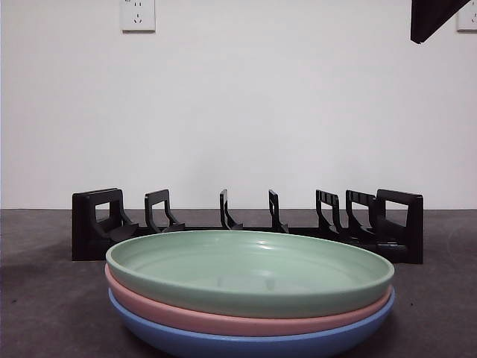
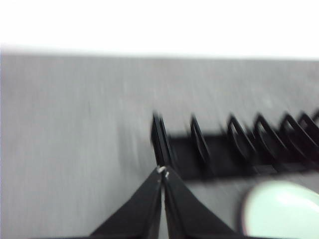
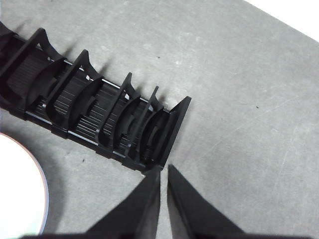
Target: Place the plate
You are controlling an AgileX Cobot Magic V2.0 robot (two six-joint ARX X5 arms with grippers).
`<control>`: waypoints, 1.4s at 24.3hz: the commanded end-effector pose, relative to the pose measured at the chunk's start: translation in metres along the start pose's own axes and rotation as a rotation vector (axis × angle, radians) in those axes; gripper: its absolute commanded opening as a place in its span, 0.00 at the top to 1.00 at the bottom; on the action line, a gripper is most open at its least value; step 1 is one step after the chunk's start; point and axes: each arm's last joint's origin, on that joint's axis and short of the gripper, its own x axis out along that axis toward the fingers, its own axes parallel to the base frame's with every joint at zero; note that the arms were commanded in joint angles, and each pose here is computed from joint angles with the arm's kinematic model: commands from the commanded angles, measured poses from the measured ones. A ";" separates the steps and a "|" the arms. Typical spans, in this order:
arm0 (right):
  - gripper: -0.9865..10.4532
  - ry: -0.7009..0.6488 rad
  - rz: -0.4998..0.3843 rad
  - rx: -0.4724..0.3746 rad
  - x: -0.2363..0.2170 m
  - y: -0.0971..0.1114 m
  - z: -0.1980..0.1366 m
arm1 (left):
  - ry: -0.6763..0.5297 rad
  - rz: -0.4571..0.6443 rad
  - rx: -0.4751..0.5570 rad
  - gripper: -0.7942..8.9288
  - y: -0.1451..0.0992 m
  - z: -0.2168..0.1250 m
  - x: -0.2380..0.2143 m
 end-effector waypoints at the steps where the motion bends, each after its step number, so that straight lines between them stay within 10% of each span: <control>1: 0.89 -0.014 0.005 -0.006 -0.002 0.001 0.004 | -0.125 0.021 0.159 0.91 0.004 -0.028 0.025; 13: 0.89 -0.014 0.005 -0.006 -0.002 0.001 0.004 | -0.184 0.195 0.022 0.91 0.043 -0.121 0.063; 34: 0.89 -0.015 0.005 -0.006 -0.002 0.001 0.004 | -0.189 0.197 -0.051 0.91 0.053 -0.147 0.069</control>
